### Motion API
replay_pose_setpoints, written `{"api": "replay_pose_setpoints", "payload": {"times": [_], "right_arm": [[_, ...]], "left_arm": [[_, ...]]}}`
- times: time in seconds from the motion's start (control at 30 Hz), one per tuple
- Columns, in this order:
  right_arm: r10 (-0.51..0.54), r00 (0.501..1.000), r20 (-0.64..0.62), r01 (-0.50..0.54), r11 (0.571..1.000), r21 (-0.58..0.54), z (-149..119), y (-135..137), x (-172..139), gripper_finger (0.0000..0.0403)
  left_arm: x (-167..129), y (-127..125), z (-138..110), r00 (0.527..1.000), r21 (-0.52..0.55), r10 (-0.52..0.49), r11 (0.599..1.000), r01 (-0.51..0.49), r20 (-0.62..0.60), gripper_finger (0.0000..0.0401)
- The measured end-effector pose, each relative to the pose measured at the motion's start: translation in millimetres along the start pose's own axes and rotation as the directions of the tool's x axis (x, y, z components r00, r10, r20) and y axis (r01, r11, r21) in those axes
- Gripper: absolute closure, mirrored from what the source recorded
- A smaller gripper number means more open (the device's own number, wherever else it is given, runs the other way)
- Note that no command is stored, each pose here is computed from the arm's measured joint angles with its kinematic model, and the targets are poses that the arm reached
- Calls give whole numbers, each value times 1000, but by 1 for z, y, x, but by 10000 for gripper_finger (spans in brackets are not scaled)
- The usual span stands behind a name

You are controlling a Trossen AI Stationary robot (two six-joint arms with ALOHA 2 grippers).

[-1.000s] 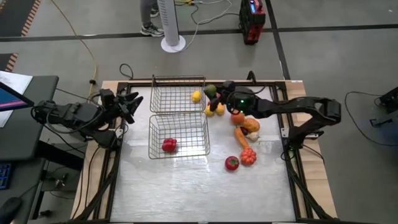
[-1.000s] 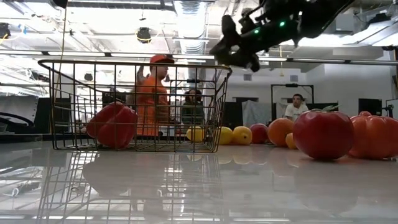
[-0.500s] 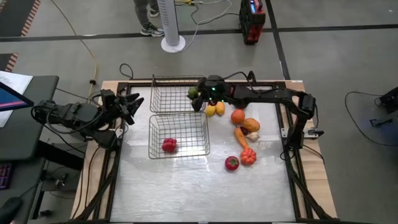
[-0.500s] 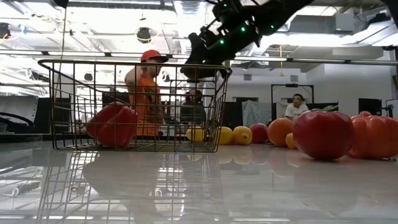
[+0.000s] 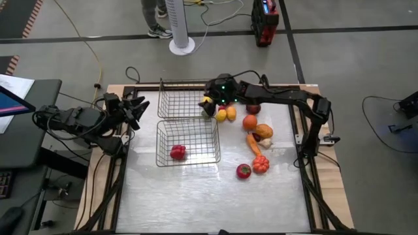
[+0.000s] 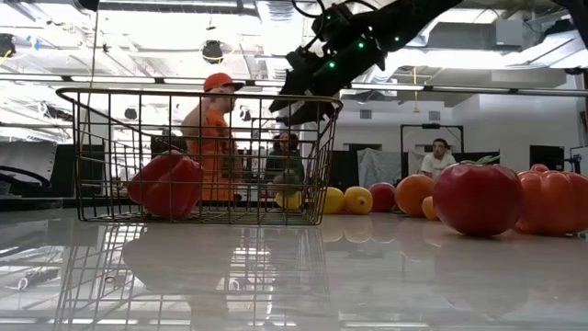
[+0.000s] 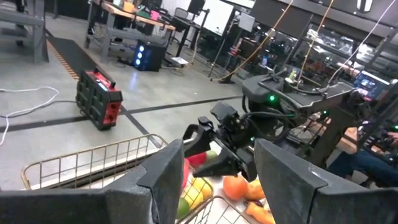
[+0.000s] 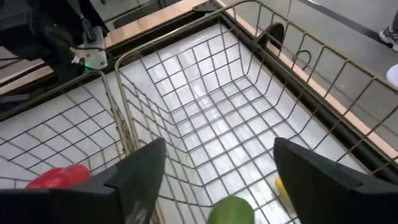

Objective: Sort produce into baskets
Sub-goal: Put the yellow lemon into the top mesh basket

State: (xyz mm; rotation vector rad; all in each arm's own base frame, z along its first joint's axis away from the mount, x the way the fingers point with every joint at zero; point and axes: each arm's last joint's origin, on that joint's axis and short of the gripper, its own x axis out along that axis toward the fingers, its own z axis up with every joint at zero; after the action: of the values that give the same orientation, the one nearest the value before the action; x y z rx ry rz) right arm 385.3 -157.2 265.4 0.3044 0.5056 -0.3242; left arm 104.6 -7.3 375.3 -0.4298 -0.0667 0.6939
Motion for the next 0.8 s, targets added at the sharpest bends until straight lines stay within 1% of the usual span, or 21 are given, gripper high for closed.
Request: {"api": "replay_pose_setpoints", "payload": {"times": [0.07,0.13,0.2,0.27,0.37,0.47,0.6,0.7,0.8], "right_arm": [[-16,999,-45,16,1000,0,-3,-4,-2,45],[-65,989,-130,68,997,25,-9,-11,-9,35],[-124,973,-196,134,990,38,-12,-20,-16,34],[-164,950,-266,176,984,25,-20,-27,-21,39],[-187,943,-277,196,980,6,-26,-35,-30,52],[-190,950,-248,199,980,10,-31,-38,-35,66],[-201,932,-300,218,976,23,-53,-45,-31,79],[-201,930,-307,225,973,44,-68,-48,-27,83],[-218,911,-351,259,963,75,-88,-51,-23,84]], "left_arm": [[0,0,0,1000,9,0,1000,0,0,218],[0,0,0,1000,15,0,1000,0,0,218],[-1,1,1,1000,10,-1,1000,1,3,218],[-1,1,1,1000,8,-3,1000,3,3,218],[-2,2,2,1000,4,-5,1000,5,5,218],[-3,3,2,1000,2,-6,1000,6,5,218],[-3,4,3,1000,3,-6,1000,6,5,218],[-3,4,2,1000,4,-5,1000,5,5,218],[-3,4,2,1000,4,-5,1000,5,5,218]]}}
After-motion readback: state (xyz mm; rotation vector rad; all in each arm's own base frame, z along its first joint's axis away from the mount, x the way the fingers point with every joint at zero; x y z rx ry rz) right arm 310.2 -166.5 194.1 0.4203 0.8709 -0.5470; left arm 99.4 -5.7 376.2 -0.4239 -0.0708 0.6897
